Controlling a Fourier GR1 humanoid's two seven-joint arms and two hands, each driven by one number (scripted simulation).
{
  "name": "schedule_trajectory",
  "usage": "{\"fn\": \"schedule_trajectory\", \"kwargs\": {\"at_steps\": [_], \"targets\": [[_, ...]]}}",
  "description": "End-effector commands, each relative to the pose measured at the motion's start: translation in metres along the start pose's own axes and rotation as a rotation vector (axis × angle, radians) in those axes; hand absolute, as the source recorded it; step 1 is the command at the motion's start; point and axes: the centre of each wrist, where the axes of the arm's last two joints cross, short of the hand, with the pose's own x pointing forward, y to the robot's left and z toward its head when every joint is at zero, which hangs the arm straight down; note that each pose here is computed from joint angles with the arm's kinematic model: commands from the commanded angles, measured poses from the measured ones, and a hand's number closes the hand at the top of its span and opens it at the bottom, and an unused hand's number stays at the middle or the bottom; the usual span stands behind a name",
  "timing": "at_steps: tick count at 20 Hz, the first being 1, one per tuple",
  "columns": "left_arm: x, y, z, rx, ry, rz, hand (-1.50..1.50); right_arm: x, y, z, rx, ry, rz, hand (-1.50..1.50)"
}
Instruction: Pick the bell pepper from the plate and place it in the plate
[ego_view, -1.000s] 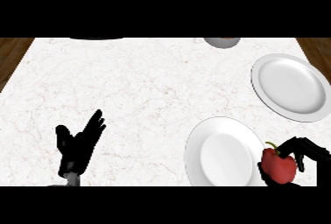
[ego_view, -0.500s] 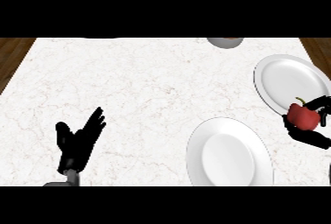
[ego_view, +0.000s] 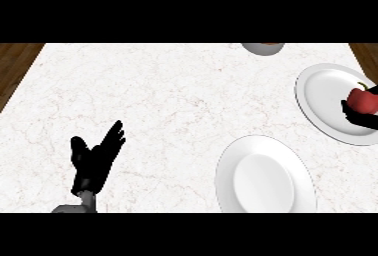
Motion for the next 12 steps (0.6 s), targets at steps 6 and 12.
{"fn": "schedule_trajectory", "kwargs": {"at_steps": [6,12], "targets": [[-0.001,-0.009,-0.003,-0.041,-0.011,-0.013,0.00,-0.010,-0.016,-0.038,0.045,0.180,0.109,1.50],[0.009,-0.012,-0.005,-0.071,-0.032,-0.024,0.00,-0.023,-0.018,-0.027,0.304,0.222,0.214,-1.50]]}}
